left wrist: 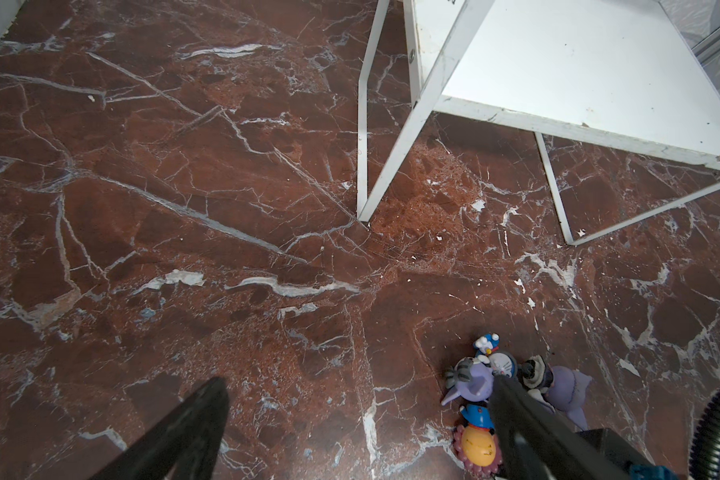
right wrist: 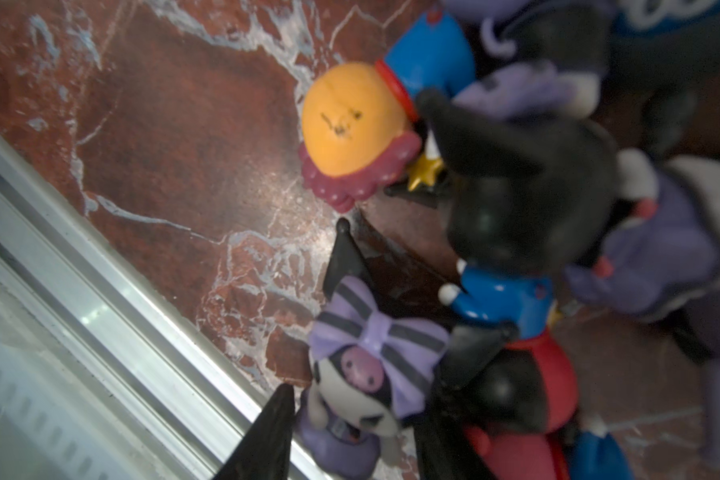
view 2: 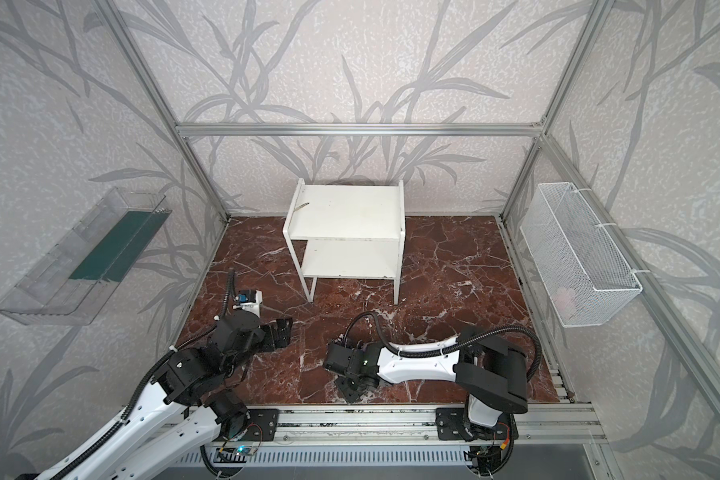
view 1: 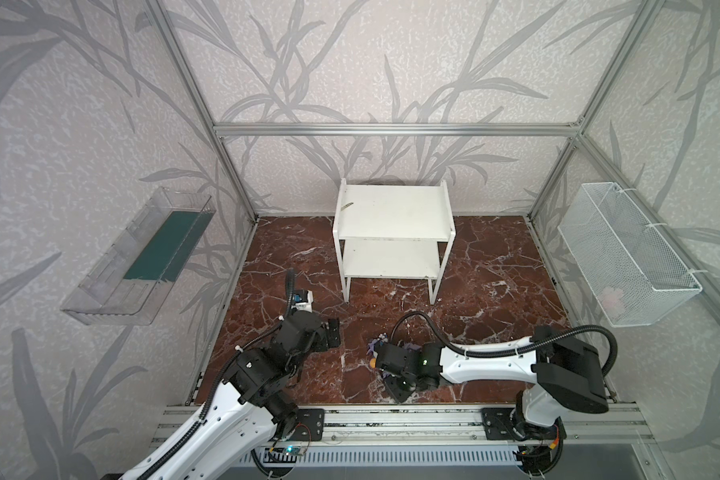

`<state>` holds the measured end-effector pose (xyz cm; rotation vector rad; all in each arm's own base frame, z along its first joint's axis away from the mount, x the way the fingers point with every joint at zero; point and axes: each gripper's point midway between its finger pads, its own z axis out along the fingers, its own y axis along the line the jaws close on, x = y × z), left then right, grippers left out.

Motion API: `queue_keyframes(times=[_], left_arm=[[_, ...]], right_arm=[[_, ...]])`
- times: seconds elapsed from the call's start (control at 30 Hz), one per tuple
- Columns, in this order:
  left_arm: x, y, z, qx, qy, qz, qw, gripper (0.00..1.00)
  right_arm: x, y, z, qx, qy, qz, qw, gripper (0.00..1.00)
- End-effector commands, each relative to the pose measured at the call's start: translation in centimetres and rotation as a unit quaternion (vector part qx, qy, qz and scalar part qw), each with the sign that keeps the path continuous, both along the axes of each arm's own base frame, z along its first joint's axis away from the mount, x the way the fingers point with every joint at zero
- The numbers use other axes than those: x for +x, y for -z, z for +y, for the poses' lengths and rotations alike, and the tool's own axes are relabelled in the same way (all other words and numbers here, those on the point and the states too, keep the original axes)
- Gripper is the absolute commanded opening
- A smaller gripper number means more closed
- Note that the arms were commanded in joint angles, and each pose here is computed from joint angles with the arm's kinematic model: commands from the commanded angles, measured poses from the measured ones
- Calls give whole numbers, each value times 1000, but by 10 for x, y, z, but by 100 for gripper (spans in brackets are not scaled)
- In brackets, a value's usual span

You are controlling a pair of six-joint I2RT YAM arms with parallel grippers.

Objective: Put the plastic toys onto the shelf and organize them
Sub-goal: 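Lower the right gripper onto the purple Kuromi figure and close on it, then lift the purple Kuromi figure with the right gripper above the pile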

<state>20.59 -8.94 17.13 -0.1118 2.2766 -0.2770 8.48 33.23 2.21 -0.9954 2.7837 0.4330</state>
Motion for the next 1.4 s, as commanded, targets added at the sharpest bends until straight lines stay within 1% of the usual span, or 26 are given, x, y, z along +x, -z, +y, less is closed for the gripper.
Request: queue_keyframes(times=[0.0, 0.13, 0.23, 0.37, 0.47, 0.57, 0.63, 0.7, 0.73, 0.87, 0.97, 1.07, 1.17, 1.27, 1.33, 1.37], left_arm=[[0, 2, 5, 13, -8, -4, 1000, 99], [1, 3, 5, 17, -8, -2, 1000, 99], [1, 3, 4, 19, -7, 1, 1000, 99], [2, 2, 4, 17, -6, -1, 1000, 99], [3, 0, 0, 5, 0, -7, 1000, 99], [3, -4, -13, -18, 27, -13, 999, 99], [2, -9, -34, -48, 77, -18, 996, 99], [-2, -18, -57, -86, 131, -24, 987, 99], [-6, -23, -70, -110, 160, -25, 981, 99], [-20, -41, -111, -192, 256, -25, 947, 99], [-28, -49, -128, -226, 297, -18, 928, 99], [-35, -57, -140, -253, 329, -14, 910, 96], [-38, -60, -145, -262, 344, -8, 902, 89], [-40, -61, -148, -272, 352, -7, 896, 78], [-42, -62, -150, -277, 358, -7, 892, 65], [-42, -63, -150, -277, 359, -9, 891, 60]], right_arm=[[0, 1, -4, -23, 0, -17, 1000, 41], [-1, -2, -3, -16, -8, -21, 1000, 33], [-2, -7, 1, 4, -23, -26, 999, 28], [-5, -18, 9, 52, -51, -33, 997, 21], [-8, -34, 15, 102, -75, -43, 991, 19], [-7, -58, 17, 149, -96, -68, 982, 19], [0, -72, 15, 177, -96, -91, 975, 18], [9, -87, 14, 213, -92, -107, 967, 18], [14, -96, 14, 233, -90, -117, 961, 18], [31, -127, 15, 294, -82, -174, 936, 18], [39, -144, 16, 318, -80, -209, 921, 18], [44, -160, 17, 342, -79, -238, 906, 19], [47, -174, 16, 365, -74, -263, 890, 18], [49, -186, 13, 379, -72, -283, 878, 18], [52, -194, 10, 387, -65, -295, 871, 19], [53, -196, 9, 388, -63, -300, 869, 18]])
